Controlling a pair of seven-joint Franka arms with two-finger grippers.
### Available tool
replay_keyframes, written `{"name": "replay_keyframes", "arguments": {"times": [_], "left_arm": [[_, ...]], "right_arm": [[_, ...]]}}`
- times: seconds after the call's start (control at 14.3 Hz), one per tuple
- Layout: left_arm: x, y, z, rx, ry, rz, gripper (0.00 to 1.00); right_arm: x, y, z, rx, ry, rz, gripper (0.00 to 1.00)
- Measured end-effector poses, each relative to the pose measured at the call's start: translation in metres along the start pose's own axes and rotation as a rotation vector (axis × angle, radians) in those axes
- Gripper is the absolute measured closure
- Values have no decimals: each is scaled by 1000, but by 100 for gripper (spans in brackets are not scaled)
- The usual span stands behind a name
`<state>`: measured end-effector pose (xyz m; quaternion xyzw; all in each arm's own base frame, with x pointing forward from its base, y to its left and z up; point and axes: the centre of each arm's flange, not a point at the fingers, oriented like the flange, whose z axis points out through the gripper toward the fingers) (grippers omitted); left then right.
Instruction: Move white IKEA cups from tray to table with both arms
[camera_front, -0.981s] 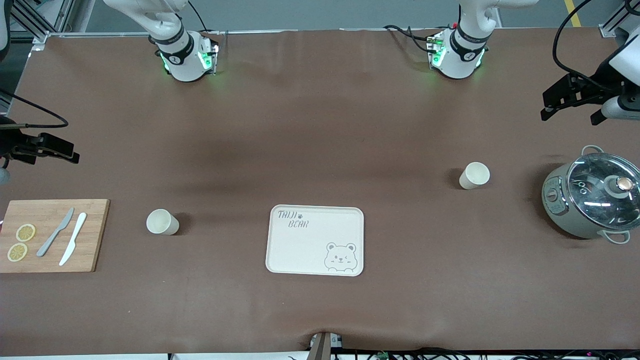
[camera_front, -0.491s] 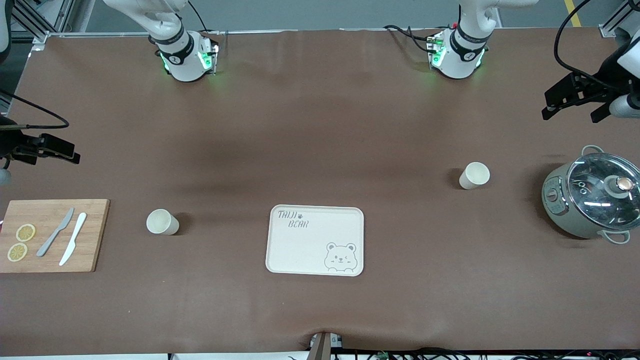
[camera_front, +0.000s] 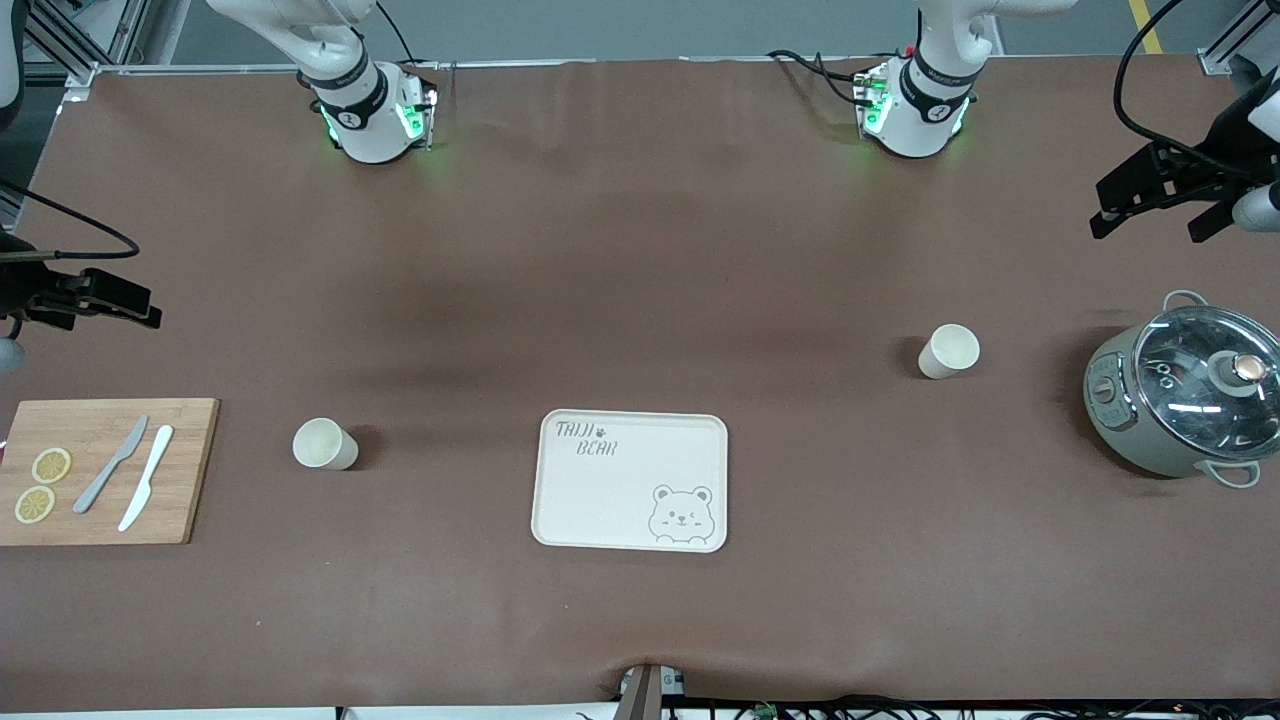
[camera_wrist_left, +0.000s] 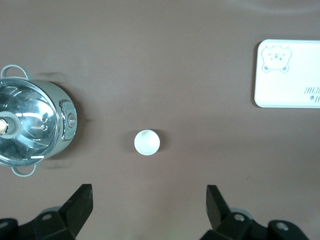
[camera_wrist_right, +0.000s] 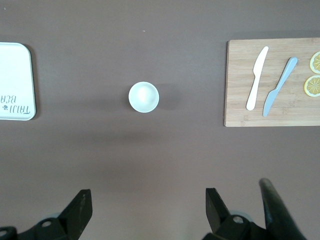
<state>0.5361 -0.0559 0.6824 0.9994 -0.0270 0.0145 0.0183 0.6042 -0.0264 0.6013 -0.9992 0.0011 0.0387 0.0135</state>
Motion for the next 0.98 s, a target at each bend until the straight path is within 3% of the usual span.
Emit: {"name": "replay_keyframes", "arguments": {"times": [0.35, 0.98], "left_arm": [[5, -1, 20, 31, -74, 80, 0], [5, -5, 23, 62, -93, 119, 0]], "right_arm": [[1, 0, 3, 0, -5, 0, 0], [2, 0, 4, 0, -6, 0, 0]]}}
